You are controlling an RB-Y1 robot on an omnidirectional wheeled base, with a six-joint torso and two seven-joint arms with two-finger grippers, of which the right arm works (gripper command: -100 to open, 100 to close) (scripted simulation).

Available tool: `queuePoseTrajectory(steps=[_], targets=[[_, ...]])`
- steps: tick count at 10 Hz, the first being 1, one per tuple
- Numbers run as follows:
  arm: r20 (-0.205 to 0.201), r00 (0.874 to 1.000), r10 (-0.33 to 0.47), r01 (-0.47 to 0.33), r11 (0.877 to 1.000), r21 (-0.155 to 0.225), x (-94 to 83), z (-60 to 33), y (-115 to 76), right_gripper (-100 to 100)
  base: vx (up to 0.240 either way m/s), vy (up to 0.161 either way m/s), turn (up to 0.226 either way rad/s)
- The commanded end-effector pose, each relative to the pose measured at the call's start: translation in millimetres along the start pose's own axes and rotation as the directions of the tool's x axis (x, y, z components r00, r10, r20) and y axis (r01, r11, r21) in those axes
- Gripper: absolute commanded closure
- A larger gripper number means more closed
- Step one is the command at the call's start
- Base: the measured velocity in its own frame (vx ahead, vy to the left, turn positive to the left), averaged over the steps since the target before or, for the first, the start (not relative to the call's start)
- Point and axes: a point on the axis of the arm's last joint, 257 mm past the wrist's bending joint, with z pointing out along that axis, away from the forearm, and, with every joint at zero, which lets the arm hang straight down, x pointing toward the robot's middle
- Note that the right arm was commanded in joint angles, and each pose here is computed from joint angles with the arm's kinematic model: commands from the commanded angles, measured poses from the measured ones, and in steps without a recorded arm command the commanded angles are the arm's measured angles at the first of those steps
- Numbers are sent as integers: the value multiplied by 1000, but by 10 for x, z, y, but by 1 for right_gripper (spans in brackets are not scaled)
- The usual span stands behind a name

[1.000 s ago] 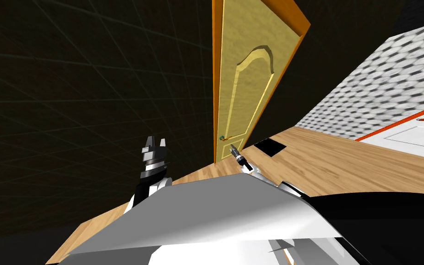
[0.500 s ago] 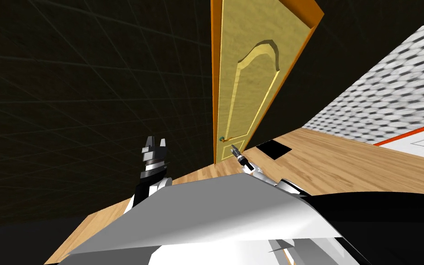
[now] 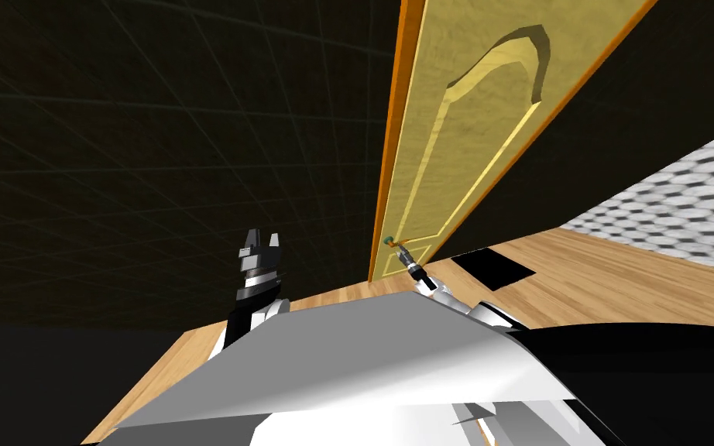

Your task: Pull the door open

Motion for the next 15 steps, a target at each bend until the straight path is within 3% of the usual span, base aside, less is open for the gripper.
queuePoseTrajectory(steps=[1,2,5,6,7,12,13,15], targets=[[42,999,1,-1,1000,1,-243,-125,-7,-100,190,70,254],[40,999,2,-2,1000,-4,-231,-112,11,-100,138,20,66],[70,998,1,-1,1000,3,-400,-202,-17,-100,74,1,81],[65,998,0,0,1000,4,-372,-199,-14,-100,25,1,9],[65,998,0,0,1000,4,-372,-199,-14,100,0,0,0],[65,998,0,0,1000,4,-372,-199,-14,100,-3,-1,-1],[54,999,0,-1,1000,5,-398,-303,-33,100,-114,-62,176],[45,999,-1,1,1000,4,-412,-364,-33,100,-157,-74,151]])
